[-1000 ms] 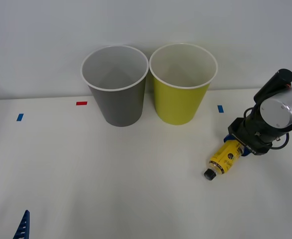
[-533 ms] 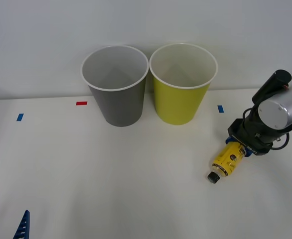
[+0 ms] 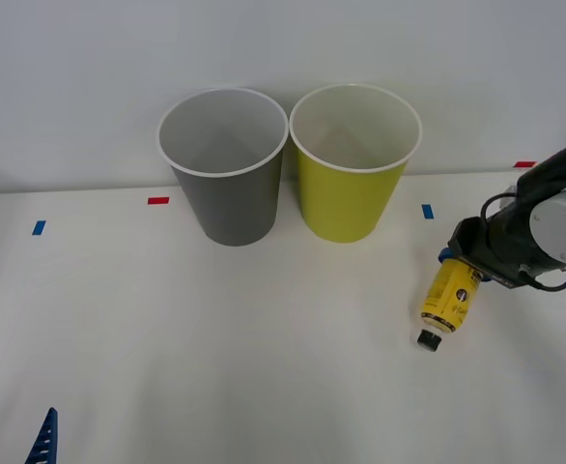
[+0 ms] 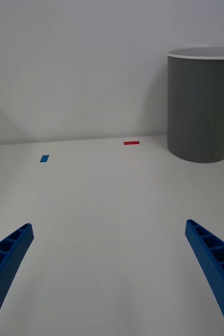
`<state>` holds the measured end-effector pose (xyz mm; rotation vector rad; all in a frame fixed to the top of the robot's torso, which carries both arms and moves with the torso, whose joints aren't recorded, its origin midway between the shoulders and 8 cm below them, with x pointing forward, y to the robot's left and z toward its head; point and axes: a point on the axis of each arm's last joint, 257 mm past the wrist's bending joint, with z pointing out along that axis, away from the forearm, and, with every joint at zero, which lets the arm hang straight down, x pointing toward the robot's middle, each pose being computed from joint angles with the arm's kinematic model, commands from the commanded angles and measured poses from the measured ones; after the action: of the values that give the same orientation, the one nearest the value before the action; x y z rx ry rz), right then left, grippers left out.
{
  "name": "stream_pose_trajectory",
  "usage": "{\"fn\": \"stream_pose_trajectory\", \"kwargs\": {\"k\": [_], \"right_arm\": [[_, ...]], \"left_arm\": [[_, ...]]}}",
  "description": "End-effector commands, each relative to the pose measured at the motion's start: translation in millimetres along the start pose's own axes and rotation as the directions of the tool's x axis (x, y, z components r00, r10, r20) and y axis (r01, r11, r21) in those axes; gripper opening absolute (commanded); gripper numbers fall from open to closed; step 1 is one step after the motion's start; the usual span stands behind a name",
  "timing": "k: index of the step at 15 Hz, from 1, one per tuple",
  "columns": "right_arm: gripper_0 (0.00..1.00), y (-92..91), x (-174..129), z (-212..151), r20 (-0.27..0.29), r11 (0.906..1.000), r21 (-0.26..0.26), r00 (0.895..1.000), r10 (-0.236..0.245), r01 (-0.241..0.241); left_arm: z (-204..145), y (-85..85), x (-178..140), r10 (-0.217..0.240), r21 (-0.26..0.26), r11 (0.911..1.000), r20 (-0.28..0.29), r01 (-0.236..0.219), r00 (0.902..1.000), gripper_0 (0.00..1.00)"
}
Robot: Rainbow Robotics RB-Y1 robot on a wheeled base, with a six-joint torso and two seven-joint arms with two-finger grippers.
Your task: Put cans in the gray bin and PET bottles in the light green bin.
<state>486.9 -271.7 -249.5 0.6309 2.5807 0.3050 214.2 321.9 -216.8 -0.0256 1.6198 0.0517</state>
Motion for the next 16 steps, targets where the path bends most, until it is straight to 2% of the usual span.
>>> {"fn": "stream_pose_trajectory", "kwargs": {"k": [1,2,3,4,5,7,8,9,10,11,12,13,14,16], "right_arm": [[0.0,13.3,-6,-22,0.085,0.9892,-0.104,0.992,-0.095,0.103],[0.0,15.0,-9,-28,0.114,0.983,-0.124,0.986,-0.122,0.136],[0.0,18.1,-13,-37,0.158,0.9728,-0.139,0.974,-0.163,0.185],[0.0,21.1,-18,-47,0.196,0.9643,-0.155,0.963,-0.183,0.215],[0.0,24.3,-24,-60,0.246,0.95,-0.168,0.944,-0.218,0.263],[0.0,29.1,-33,-83,0.333,0.921,-0.167,0.899,-0.284,0.352],[0.0,34.8,-39,-99,0.391,0.9002,-0.161,0.863,-0.318,0.405],[0.0,43.3,-45,-116,0.453,0.8736,-0.155,0.819,-0.352,0.461],[0.0,48.8,-51,-127,0.495,0.8551,-0.151,0.786,-0.369,0.496],[0.0,52.6,-56,-136,0.535,0.8357,-0.132,0.748,-0.393,0.533],[0.0,57.9,-64,-150,0.59,0.8131,-0.105,0.694,-0.412,0.572],[0.0,63.8,-68,-159,0.623,0.7944,-0.084,0.654,-0.429,0.601],[0.0,68.2,-71,-168,0.651,0.7833,-0.068,0.622,-0.435,0.618],[0.0,79.9,-76,-187,0.708,0.7781,-0.073,0.582,-0.4,0.624]], "left_arm": [[0,0.0,0,0.0,0.0,1.0,0.0,0.0,1.0,1.0],[0,0.0,0,0.0,0.0,1.0,0.0,0.0,1.0,1.0],[0,0.0,0,0.0,0.0,1.0,0.0,0.0,1.0,1.0],[0,0.0,0,0.0,0.0,1.0,0.0,0.0,1.0,1.0],[0,0.0,0,0.0,0.0,1.0,0.0,0.0,1.0,1.0],[0,0.0,0,0.0,0.0,1.0,0.0,0.0,1.0,1.0],[0,0.0,0,0.0,0.0,1.0,0.0,0.0,1.0,1.0],[0,0.0,0,0.0,0.0,1.0,0.0,0.0,1.0,1.0],[0,0.0,0,0.0,0.0,1.0,0.0,0.0,1.0,1.0],[0,0.0,0,0.0,0.0,1.0,0.0,0.0,1.0,1.0],[0,0.0,0,0.0,0.0,1.0,0.0,0.0,1.0,1.0],[0,0.0,0,0.0,0.0,1.0,0.0,0.0,1.0,1.0],[0,0.0,0,0.0,0.0,1.0,0.0,0.0,1.0,1.0],[0,0.0,0,0.0,0.0,1.0,0.0,0.0,1.0,1.0]]}}
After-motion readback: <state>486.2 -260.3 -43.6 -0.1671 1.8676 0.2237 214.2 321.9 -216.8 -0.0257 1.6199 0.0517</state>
